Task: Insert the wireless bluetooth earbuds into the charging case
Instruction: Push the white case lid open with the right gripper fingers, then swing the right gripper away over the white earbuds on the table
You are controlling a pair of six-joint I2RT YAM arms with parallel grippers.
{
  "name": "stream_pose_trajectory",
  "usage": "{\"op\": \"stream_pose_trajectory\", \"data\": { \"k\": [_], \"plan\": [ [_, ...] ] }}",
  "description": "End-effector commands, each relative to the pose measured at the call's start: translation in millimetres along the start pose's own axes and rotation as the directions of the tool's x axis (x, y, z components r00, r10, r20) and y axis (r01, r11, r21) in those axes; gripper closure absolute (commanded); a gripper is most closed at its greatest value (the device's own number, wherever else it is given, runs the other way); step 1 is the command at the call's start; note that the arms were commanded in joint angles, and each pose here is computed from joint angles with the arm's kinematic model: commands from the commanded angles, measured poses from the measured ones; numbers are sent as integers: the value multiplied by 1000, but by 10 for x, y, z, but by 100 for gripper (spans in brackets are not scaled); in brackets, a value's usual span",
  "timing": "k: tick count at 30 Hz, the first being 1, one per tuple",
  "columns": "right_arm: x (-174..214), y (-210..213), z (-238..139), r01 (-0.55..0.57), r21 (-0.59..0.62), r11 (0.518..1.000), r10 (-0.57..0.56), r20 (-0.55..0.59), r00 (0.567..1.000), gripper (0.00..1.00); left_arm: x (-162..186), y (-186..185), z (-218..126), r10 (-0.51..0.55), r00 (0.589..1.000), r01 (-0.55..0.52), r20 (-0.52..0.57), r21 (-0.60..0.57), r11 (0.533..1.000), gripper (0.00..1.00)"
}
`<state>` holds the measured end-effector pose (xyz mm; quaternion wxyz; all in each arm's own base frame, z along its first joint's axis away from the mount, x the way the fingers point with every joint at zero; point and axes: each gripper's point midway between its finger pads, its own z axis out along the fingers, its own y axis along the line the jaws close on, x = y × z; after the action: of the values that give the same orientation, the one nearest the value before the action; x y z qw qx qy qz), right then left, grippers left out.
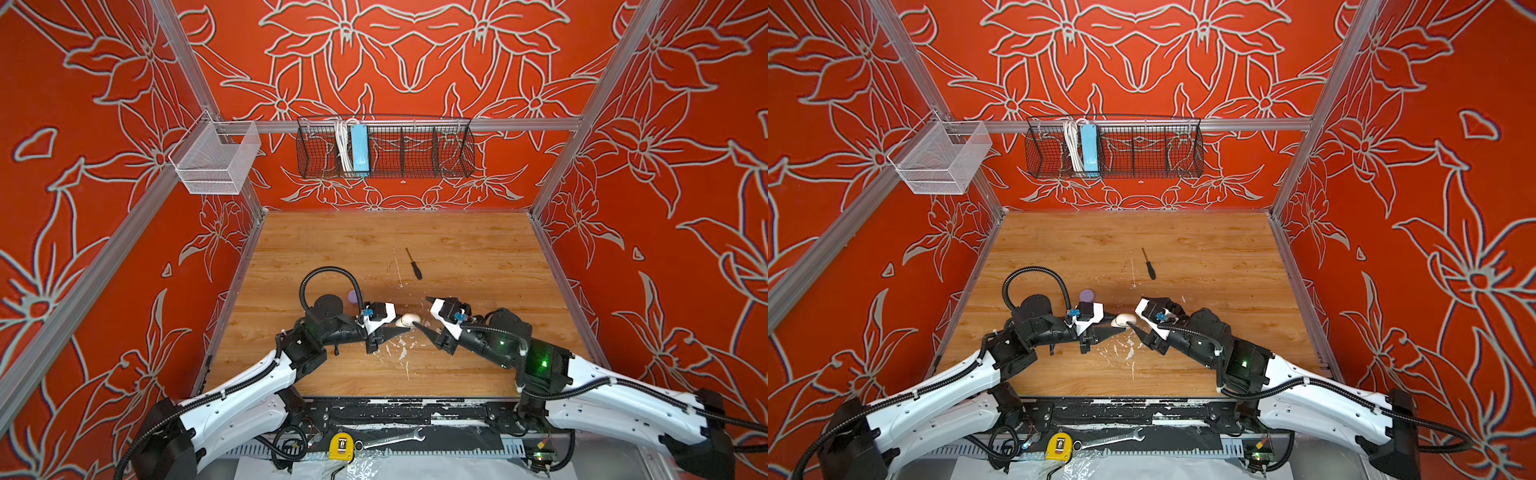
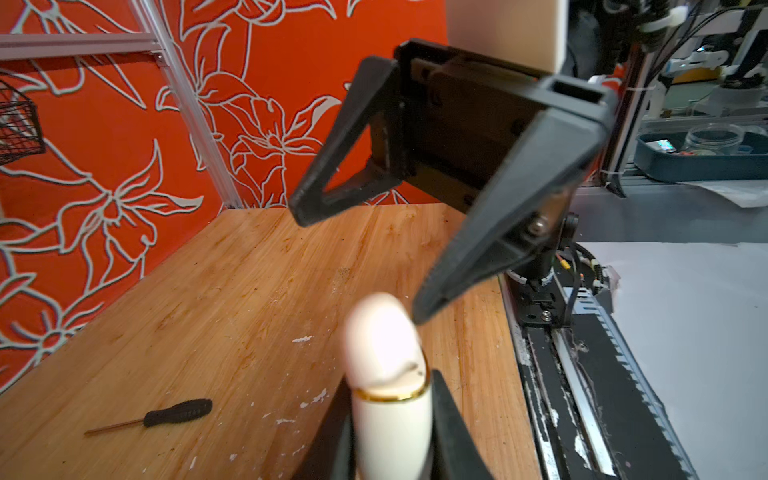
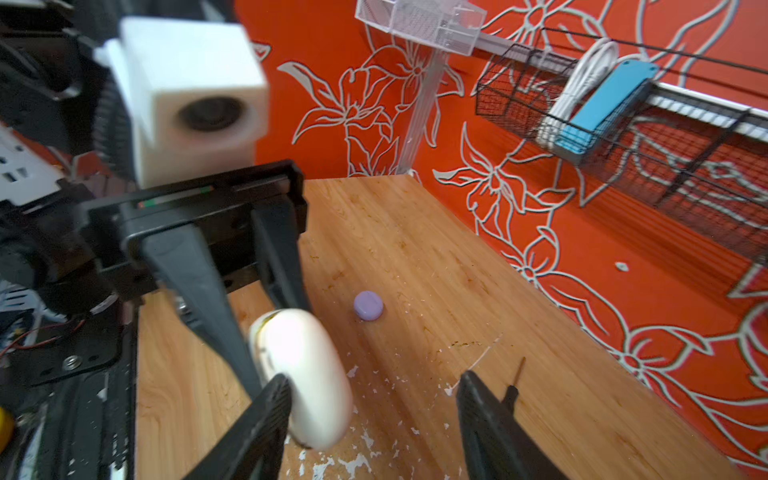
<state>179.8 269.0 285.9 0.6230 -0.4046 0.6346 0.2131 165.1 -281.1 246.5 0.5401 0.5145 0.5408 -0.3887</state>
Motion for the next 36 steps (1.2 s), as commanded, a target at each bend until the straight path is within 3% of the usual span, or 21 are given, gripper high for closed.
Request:
{"op": "stream_pose_trajectory", "data": {
  "k": [1, 14, 17, 21, 25, 29, 32, 36],
  "plan": [
    [-36, -242, -7, -24, 122, 992, 23, 11, 1000, 34, -165, -198, 0, 37, 998, -43, 54, 107, 993, 100],
    [-87, -237, -78, -38, 110, 993, 33, 48, 998, 32, -158, -152, -6, 30, 998, -35, 63, 71, 997, 100],
    [-115, -277, -120, -57, 127, 990, 49, 66, 997, 30, -135, -55, -4, -7, 998, 6, 69, 17, 1000, 100],
    [-76, -495, -145, -122, 234, 965, 107, 72, 992, 25, -111, 141, -61, -118, 983, 120, 142, -8, 993, 100],
    [70, -855, -194, -226, 398, 889, 217, 69, 974, 24, 29, 368, -104, -218, 959, 226, 179, -24, 974, 100],
    [334, -1258, -292, -284, 577, 766, 328, 29, 944, 27, 127, 417, -77, -228, 960, 236, 162, -34, 971, 100],
    [603, -1502, -330, -331, 656, 679, 431, 9, 902, 28, 123, 403, -95, -201, 966, 211, 164, -42, 977, 100],
    [1013, -1651, -184, -402, 666, 629, 571, -44, 820, 28, 125, 429, -142, -171, 971, 188, 168, -92, 978, 100]
  ]
}}
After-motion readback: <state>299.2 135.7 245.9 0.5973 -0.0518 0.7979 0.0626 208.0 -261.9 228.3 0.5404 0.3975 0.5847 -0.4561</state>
